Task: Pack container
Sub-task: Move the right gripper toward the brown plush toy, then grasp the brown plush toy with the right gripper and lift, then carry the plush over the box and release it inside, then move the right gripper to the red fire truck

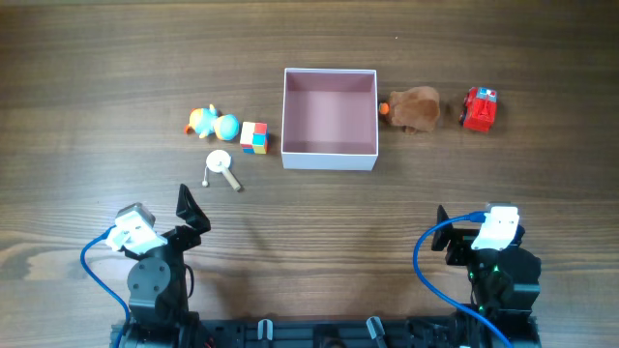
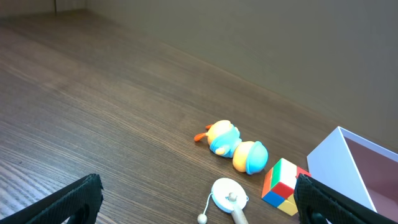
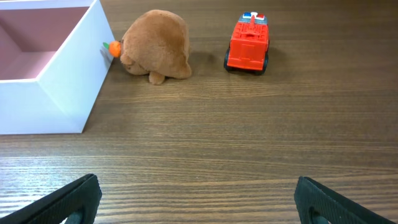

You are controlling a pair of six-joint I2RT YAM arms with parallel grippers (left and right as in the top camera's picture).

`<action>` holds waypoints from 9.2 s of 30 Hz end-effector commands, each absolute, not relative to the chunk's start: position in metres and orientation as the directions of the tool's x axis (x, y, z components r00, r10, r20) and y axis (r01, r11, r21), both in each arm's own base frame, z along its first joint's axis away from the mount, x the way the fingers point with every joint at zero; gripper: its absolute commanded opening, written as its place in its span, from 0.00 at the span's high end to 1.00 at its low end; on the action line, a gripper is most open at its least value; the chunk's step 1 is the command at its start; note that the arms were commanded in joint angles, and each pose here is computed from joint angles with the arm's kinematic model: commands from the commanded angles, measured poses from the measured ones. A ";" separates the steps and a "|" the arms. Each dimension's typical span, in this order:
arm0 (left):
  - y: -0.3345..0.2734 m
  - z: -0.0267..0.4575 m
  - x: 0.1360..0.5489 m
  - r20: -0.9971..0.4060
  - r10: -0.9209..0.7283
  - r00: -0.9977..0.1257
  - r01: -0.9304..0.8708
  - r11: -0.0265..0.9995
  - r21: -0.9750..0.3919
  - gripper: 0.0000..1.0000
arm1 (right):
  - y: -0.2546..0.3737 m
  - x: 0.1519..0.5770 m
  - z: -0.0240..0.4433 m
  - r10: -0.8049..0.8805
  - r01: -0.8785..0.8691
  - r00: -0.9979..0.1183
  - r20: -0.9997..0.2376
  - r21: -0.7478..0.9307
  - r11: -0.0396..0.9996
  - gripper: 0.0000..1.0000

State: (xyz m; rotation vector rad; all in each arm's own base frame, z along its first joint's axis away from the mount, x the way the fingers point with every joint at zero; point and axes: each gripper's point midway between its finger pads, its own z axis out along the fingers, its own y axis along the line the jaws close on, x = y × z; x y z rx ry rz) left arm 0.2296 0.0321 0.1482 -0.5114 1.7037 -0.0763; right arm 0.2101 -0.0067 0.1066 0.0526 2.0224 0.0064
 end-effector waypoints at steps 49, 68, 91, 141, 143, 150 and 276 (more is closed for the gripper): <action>-0.036 0.217 0.299 -0.787 -0.337 -0.517 -0.095 0.936 -0.339 0.00 | 0.053 0.247 0.200 0.276 -0.049 -0.727 -0.628 0.448 0.893 0.01; -0.018 0.136 0.300 -0.606 -0.239 -0.759 -0.208 0.970 -0.123 0.00 | 0.025 0.294 0.239 0.105 -0.001 -0.893 -0.439 0.235 0.972 0.00; -0.018 0.136 0.300 -0.604 -0.239 -0.760 -0.208 0.970 -0.122 0.00 | 0.056 0.400 0.170 -0.067 -0.091 -0.871 -0.487 0.026 0.996 0.01; -0.018 0.136 0.300 -0.604 -0.239 -0.760 -0.208 0.970 -0.122 0.00 | 0.089 0.410 0.223 0.141 0.082 -0.852 -0.504 0.138 0.987 0.90; -0.018 0.136 0.300 -0.604 -0.239 -0.760 -0.208 0.970 -0.122 0.00 | 0.120 0.400 0.236 0.122 0.035 -0.842 -0.526 0.172 0.985 0.90; -0.018 0.136 0.300 -0.604 -0.239 -0.760 -0.208 0.970 -0.122 0.00 | 0.206 0.410 0.205 0.136 0.032 -0.824 -0.550 0.194 0.981 0.85; -0.018 0.136 0.300 -0.604 -0.239 -0.760 -0.208 0.970 -0.122 0.00 | 0.205 0.429 0.077 -0.087 -0.163 -0.950 -0.300 0.236 0.958 0.96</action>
